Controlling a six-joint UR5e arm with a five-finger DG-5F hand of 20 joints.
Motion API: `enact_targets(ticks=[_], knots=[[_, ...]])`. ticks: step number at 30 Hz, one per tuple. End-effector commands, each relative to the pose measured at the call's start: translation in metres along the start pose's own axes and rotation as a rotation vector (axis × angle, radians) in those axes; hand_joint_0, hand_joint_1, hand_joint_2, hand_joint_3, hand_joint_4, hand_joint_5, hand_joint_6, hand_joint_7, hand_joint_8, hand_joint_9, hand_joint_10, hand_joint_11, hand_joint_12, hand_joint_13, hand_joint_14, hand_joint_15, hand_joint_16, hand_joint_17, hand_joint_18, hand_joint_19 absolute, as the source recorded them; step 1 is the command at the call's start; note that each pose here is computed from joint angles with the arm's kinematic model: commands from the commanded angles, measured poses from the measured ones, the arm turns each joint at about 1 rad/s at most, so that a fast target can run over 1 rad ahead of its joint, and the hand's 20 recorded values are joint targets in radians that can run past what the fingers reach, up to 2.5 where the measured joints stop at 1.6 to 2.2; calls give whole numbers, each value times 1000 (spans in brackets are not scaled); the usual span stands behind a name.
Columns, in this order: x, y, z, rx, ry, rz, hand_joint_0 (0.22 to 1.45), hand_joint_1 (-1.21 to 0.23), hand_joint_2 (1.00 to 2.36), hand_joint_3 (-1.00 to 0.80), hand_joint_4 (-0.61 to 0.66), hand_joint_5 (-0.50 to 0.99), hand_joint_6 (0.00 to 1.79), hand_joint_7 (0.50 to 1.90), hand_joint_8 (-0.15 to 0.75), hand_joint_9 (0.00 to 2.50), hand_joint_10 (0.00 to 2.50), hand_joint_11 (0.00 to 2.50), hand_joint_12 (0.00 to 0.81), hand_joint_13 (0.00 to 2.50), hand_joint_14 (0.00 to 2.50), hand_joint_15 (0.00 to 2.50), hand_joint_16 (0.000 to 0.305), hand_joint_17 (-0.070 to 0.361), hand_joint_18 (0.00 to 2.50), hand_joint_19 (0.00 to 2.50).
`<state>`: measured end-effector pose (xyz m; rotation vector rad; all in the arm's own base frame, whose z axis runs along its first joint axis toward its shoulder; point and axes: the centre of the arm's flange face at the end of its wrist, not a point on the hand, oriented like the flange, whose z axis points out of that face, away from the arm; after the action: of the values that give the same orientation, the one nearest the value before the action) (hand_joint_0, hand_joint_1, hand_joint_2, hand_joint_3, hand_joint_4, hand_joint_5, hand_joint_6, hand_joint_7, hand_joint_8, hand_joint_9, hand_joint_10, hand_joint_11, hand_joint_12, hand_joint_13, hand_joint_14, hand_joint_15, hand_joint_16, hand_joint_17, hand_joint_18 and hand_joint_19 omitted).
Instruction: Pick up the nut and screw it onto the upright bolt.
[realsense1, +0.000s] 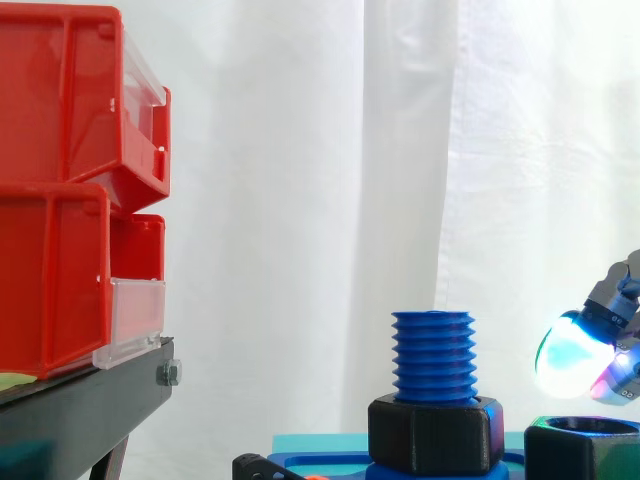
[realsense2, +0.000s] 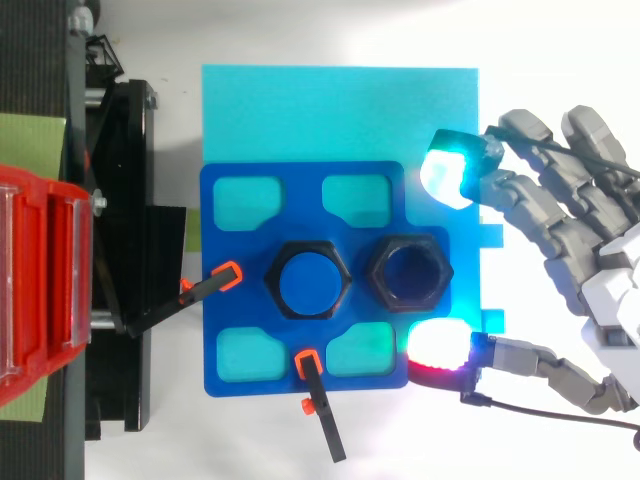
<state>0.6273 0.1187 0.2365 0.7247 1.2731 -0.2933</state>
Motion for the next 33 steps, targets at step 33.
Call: enact_targets(ticks=[33], knots=[[0, -1, 4, -23, 1, -13, 483, -694, 1000, -500, 344, -135, 547, 1247, 319, 415, 0, 0, 392, 302, 0, 0, 47, 105, 29, 0]])
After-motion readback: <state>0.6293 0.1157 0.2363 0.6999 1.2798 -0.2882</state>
